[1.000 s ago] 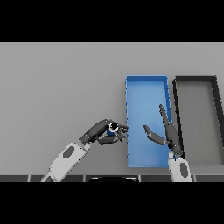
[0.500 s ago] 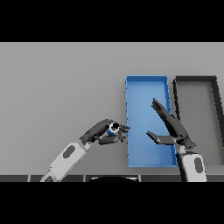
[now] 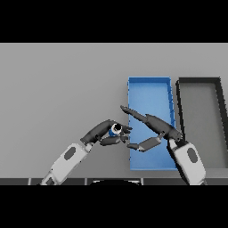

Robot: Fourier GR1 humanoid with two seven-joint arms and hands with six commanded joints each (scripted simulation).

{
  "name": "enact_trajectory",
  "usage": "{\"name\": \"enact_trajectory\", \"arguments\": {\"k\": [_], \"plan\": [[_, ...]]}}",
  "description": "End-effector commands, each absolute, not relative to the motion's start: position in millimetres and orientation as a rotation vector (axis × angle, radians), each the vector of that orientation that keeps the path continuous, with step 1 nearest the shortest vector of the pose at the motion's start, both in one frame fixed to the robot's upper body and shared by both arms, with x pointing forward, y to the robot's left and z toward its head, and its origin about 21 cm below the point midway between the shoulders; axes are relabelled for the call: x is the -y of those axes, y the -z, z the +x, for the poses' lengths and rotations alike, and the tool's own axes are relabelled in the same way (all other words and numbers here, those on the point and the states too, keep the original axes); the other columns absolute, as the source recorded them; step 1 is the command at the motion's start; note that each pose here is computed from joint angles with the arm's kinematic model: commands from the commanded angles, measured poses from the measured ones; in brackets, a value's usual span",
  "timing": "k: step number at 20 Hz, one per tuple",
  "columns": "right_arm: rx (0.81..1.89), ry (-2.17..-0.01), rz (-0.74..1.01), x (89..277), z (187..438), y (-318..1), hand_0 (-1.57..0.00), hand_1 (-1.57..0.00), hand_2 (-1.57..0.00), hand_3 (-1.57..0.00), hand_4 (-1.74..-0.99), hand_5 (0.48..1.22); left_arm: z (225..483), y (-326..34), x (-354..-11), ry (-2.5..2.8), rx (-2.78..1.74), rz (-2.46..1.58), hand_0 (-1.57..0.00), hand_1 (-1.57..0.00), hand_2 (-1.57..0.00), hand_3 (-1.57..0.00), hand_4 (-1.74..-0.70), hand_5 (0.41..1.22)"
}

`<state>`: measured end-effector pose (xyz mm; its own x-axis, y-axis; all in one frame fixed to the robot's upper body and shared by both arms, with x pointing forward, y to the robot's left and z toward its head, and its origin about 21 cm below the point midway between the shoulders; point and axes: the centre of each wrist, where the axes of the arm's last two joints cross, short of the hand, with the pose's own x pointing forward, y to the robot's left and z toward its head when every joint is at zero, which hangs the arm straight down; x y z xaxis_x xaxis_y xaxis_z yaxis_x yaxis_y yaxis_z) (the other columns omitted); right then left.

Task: Pick up the blue pipe and place it into the blue bin.

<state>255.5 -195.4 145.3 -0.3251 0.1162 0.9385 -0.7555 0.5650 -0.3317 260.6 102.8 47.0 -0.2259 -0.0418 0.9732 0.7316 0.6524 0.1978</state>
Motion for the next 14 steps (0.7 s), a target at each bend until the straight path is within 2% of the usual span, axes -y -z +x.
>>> {"name": "enact_trajectory", "arguments": {"k": [1, 4, 10, 12, 13, 14], "plan": [[1.674, -0.997, 0.575, 186.4, 256.5, -147.1, 0.00, 0.00, 0.00, 0.00, -1.276, 0.527, 258.8, -44.7, -102.4, 0.795, 1.656, -0.579, -1.57, -1.57, -1.57, -1.49, -1.74, 1.221], [1.643, -1.057, 0.612, 166.4, 260.2, -149.4, 0.00, 0.00, 0.00, 0.00, -1.232, 0.531, 259.6, -43.6, -102.6, 0.797, 1.668, -0.610, -1.57, -1.57, -1.57, -1.52, -1.74, 1.221], [1.621, -1.140, 0.661, 131.7, 276.0, -157.0, 0.00, 0.00, 0.00, 0.00, -1.218, 0.508, 257.6, -42.6, -107.0, 0.832, 1.668, -0.601, -1.57, -1.57, -1.57, -1.54, -1.74, 1.221], [1.618, -1.165, 0.688, 120.0, 281.2, -160.8, -0.05, -0.08, -0.10, -0.05, -1.245, 0.506, 257.8, -42.2, -104.2, 0.817, 1.645, -0.624, -1.57, -1.57, -1.57, -1.48, -1.74, 1.221], [1.602, -1.183, 0.696, 116.3, 284.8, -159.6, -0.18, -0.22, -0.24, -0.16, -1.294, 0.509, 258.4, -42.8, -103.8, 0.855, 1.655, -0.584, -1.39, -1.33, -1.32, -1.29, -1.74, 1.221], [1.592, -1.203, 0.694, 112.4, 286.7, -160.9, -0.35, -0.38, -0.38, -0.30, -1.335, 0.507, 261.3, -42.9, -106.1, 0.940, 1.597, -0.515, -1.18, -1.08, -1.06, -1.03, -1.68, 1.221]]}}
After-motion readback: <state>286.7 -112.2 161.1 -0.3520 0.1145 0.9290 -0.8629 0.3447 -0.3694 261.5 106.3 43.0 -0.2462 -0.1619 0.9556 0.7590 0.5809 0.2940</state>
